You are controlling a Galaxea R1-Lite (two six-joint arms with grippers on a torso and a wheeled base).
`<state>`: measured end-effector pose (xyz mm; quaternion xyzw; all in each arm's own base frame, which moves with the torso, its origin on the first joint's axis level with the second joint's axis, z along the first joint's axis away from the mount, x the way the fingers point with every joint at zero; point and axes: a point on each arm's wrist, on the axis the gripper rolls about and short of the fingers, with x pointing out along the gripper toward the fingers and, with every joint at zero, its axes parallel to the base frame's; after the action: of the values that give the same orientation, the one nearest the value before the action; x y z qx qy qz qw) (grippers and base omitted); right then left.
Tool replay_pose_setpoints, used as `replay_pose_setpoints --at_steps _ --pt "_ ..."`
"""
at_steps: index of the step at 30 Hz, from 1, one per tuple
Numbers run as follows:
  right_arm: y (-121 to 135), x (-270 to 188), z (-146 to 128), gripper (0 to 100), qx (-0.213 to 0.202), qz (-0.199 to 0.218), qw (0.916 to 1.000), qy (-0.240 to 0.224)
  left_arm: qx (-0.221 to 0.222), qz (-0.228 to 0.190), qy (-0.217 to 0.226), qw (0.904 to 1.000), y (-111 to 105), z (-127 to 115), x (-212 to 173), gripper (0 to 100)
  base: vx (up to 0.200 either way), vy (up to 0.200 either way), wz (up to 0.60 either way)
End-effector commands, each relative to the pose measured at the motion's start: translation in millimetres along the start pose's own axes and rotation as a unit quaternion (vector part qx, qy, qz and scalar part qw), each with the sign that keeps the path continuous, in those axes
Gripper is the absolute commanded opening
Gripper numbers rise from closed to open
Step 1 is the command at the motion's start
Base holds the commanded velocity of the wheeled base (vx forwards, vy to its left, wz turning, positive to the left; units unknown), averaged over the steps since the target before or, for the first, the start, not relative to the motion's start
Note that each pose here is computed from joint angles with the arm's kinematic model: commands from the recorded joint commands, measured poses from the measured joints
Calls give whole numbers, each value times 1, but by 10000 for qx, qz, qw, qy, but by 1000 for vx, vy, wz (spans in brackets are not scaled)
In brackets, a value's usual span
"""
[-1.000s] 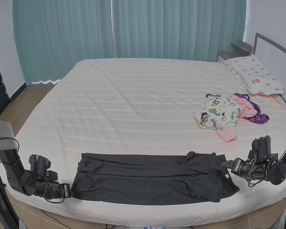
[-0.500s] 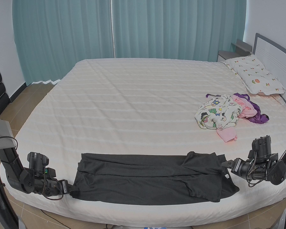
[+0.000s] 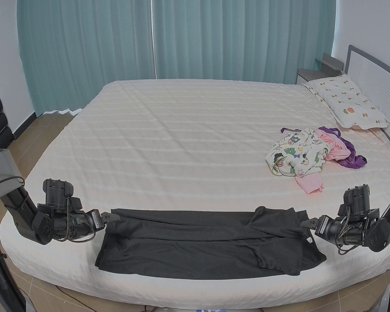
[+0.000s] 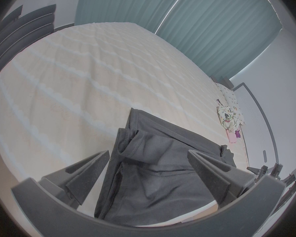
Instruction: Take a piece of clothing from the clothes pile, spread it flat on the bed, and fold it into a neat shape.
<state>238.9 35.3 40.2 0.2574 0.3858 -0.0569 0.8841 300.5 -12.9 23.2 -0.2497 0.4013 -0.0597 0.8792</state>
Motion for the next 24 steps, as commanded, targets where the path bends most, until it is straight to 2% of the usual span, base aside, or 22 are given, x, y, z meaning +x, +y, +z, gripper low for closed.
replay_pose_setpoints --at_steps 1,16,24 --pt "0 0 -1 100 -13 10 10000 25 135 49 179 9997 6 0 27 100 0 0 0" --pt "-2 0 -1 100 9 73 10000 33 328 227 335 9986 16 -6 50 100 0 0 0" --pt "-2 -2 -3 100 -50 336 9994 -109 411 227 453 9979 21 -11 55 100 0 0 0"
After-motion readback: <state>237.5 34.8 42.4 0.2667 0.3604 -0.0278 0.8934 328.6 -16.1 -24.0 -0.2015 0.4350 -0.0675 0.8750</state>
